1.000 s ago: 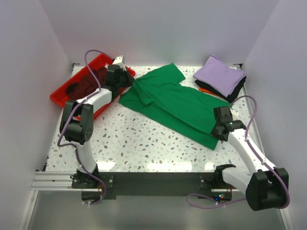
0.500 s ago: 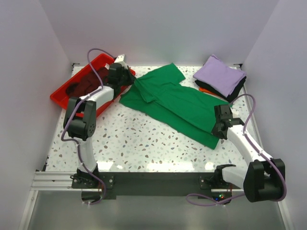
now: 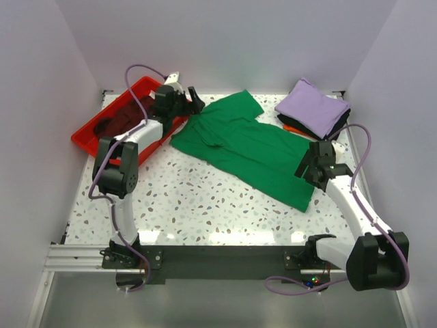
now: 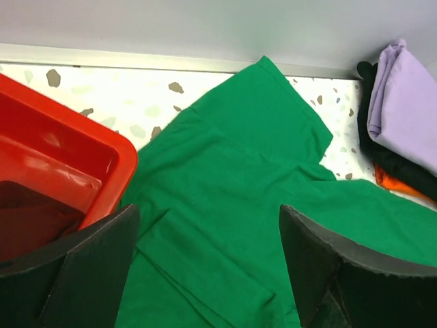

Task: Fold and stack the t-shirts
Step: Fold the tshirt

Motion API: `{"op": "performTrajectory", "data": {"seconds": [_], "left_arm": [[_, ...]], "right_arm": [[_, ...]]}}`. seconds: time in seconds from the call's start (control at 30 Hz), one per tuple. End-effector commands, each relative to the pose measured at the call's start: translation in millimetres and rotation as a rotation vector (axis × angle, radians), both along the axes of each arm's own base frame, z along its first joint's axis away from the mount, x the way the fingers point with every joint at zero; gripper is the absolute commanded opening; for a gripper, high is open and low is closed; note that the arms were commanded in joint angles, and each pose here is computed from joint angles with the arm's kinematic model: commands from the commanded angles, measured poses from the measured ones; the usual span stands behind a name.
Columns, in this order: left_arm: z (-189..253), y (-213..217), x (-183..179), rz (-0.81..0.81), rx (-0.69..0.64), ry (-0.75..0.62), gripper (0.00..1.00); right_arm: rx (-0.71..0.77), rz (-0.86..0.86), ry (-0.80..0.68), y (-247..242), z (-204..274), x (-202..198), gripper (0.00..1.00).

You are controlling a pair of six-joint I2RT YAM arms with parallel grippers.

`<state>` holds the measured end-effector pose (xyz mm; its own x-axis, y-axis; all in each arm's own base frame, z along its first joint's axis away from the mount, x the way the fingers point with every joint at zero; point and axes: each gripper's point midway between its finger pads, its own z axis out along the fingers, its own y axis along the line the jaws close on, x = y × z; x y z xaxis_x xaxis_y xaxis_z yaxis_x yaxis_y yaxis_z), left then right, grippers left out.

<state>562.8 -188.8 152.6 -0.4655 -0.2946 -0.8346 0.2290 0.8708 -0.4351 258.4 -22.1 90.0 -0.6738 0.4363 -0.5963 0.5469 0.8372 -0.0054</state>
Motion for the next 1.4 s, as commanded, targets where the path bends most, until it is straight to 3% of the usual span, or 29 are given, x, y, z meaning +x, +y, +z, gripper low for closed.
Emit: {"op": "performTrajectory", "data": {"seconds": [0.0, 0.07, 0.2, 0.5, 0.83, 1.37], "left_arm": [[48, -9, -12, -0.047, -0.036, -0.131, 0.88], [54, -14, -25, -0.067, -0.036, -0.150, 0.90], [24, -17, -53, -0.095, -0.034, -0.119, 0.93], [-33, -21, -66, -0.115, -0.051, -0.038, 0.95], [-69, -25, -68, -0.131, -0.076, -0.017, 0.95], [-117, -4, -100, -0.082, -0.020, 0.046, 0.96]], "right_arm": [[0.016, 0.073, -0.123, 11, 31, 16, 0.86], [0.069, 0.141, -0.160, 28, 33, 21, 0.87], [0.106, 0.277, -0.156, 72, 17, 24, 0.90], [0.143, 0.452, -0.098, 146, -15, 43, 0.90], [0.141, 0.423, -0.011, 145, -55, 36, 0.90], [0.155, 0.266, 0.180, 122, -96, -27, 0.90]]}}
